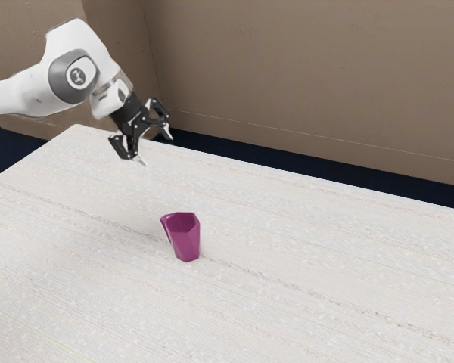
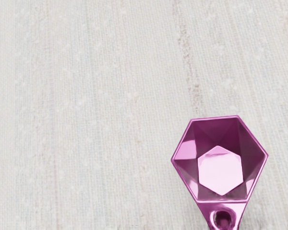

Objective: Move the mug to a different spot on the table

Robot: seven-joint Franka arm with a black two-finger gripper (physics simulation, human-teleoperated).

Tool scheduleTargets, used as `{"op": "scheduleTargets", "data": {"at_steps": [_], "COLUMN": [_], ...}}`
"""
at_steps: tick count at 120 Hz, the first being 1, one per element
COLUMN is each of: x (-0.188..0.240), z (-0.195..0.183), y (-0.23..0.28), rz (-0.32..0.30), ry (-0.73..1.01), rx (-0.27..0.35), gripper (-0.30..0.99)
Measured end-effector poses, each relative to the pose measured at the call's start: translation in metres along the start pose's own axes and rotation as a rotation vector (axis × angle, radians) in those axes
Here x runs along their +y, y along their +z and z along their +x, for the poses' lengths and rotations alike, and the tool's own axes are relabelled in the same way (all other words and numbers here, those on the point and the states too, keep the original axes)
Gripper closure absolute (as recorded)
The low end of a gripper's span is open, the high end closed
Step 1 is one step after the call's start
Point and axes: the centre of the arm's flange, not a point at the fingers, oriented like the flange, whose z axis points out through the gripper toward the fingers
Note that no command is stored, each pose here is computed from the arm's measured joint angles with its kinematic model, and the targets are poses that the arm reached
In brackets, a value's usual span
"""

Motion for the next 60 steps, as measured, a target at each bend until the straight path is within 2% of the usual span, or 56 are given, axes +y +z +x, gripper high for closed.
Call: {"op": "scheduleTargets", "data": {"at_steps": [19,38,46,60], "x": [-0.010,-0.026,-0.025,-0.023], "z": [0.032,0.088,0.096,0.107], "y": [-0.030,-0.051,-0.052,-0.047], "rz": [-0.004,-0.034,-0.048,-0.068], "ry": [0.058,0.078,0.036,-0.039], "rx": [-0.156,-0.311,-0.347,-0.374], "gripper": [0.01,0.00,0.00,0.00]}}
